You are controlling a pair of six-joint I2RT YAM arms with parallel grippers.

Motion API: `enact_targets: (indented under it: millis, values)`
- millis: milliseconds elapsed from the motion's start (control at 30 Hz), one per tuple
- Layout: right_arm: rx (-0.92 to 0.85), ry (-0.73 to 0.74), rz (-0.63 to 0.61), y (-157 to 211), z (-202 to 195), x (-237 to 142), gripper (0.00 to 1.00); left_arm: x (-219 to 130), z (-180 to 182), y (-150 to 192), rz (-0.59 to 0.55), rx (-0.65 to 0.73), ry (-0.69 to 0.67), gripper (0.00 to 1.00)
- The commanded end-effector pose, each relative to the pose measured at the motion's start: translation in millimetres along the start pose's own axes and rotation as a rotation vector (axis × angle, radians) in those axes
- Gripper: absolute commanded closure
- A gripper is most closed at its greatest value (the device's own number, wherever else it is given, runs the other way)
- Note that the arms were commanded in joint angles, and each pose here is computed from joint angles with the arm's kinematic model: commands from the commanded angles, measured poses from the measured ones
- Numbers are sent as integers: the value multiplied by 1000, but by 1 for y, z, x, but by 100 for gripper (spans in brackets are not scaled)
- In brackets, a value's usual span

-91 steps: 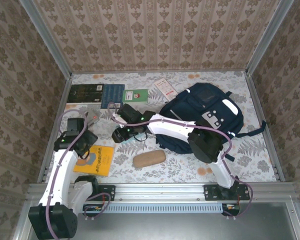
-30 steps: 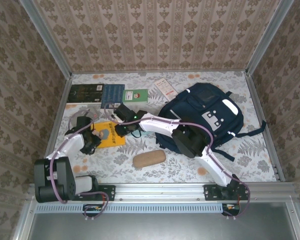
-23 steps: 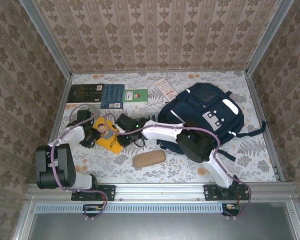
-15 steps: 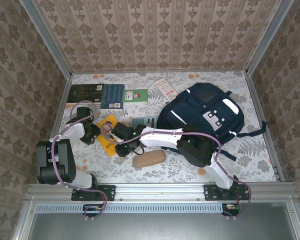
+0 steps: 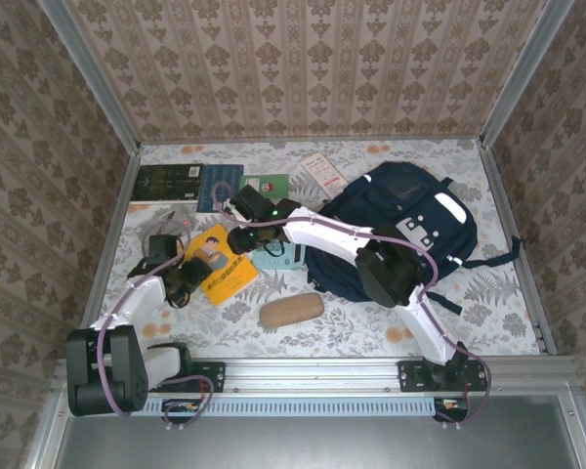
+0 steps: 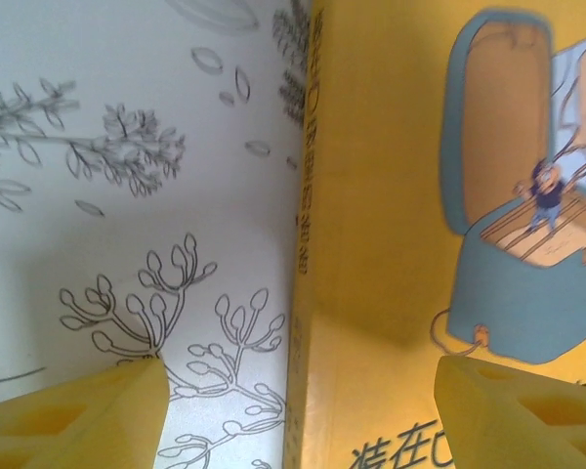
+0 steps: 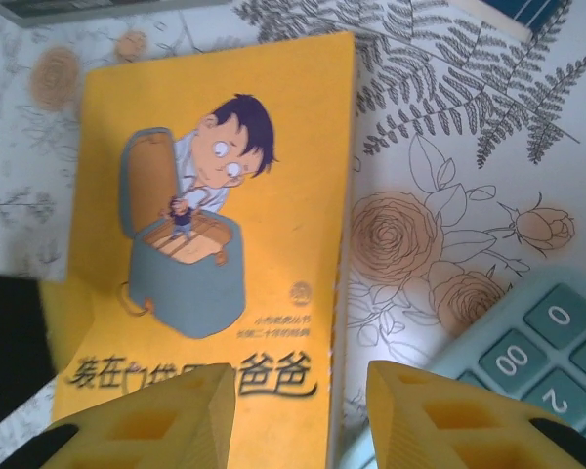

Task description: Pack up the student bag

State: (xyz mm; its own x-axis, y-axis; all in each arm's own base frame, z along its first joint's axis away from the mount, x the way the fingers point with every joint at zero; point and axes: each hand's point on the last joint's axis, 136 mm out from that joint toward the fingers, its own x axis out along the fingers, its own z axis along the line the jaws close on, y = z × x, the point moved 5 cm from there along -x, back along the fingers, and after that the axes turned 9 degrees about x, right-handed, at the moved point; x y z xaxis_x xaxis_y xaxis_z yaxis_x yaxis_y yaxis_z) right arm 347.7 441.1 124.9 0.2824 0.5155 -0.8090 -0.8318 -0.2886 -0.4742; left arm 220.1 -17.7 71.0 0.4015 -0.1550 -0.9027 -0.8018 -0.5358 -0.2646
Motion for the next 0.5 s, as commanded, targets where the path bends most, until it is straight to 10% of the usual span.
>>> enact_targets:
  millis: [0,467]
  values:
    - [10,35,102,25,-8,32,59,4,-9,2,2,-9,75,25]
    - [44,24,216,56,-11,58,63,35,-34,-2,28,-4,262,25]
